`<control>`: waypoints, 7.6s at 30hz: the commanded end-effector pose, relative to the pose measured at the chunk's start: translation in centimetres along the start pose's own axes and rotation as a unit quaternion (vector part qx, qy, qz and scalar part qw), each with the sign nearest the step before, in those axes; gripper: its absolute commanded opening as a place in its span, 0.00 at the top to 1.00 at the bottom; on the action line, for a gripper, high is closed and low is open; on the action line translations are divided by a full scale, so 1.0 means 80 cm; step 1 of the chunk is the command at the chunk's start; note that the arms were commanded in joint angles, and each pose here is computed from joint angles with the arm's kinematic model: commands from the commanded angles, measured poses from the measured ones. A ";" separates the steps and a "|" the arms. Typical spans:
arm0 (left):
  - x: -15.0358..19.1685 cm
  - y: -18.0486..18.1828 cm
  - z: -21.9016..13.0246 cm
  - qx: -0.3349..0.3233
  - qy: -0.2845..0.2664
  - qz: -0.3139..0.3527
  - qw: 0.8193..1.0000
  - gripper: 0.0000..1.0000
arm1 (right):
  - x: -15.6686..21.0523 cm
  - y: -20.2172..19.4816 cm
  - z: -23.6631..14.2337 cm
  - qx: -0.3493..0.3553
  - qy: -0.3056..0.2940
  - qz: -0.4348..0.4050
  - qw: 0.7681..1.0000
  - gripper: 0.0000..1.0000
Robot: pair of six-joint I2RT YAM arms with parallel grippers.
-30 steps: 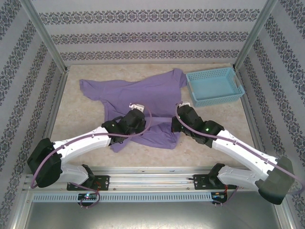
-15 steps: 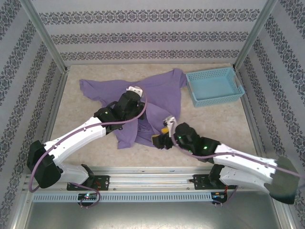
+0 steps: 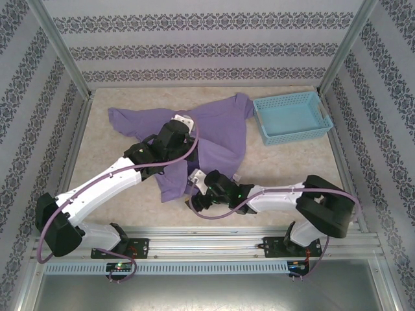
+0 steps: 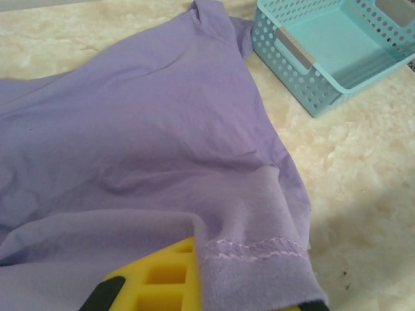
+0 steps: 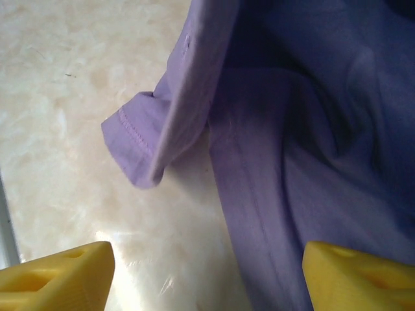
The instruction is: Fold the inside-out t-shirt
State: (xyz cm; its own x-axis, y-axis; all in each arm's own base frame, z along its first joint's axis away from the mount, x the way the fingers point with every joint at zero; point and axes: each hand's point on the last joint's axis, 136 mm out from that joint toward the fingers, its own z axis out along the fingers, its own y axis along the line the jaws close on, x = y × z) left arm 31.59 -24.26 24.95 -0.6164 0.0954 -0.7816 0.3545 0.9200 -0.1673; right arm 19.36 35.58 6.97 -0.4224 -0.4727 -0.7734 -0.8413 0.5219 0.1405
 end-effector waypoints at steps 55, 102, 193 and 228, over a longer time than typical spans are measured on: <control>-0.187 -0.065 -0.204 0.145 -0.144 -0.018 0.979 1.00 | -0.072 -0.320 0.115 0.351 0.185 0.226 0.890 0.05; 0.074 0.344 0.092 -0.377 0.179 -0.202 0.886 1.00 | -0.133 -0.051 -0.098 0.043 -0.128 0.059 0.989 1.00; 0.120 0.100 0.004 0.036 0.087 -0.182 0.979 0.92 | -0.096 -0.089 -0.091 0.181 0.038 0.095 0.978 1.00; 0.118 -0.030 0.034 0.029 0.124 -0.139 0.982 0.32 | -0.053 -0.063 -0.171 0.091 -0.099 0.170 0.976 1.00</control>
State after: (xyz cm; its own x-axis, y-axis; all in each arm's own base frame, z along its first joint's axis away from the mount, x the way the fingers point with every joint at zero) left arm 26.42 -24.78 14.32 -0.8697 0.0001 -0.4935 0.1672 0.9409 -0.2946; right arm 21.25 24.91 19.04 -0.5853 -0.0809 -0.8068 -0.5616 0.7581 0.3315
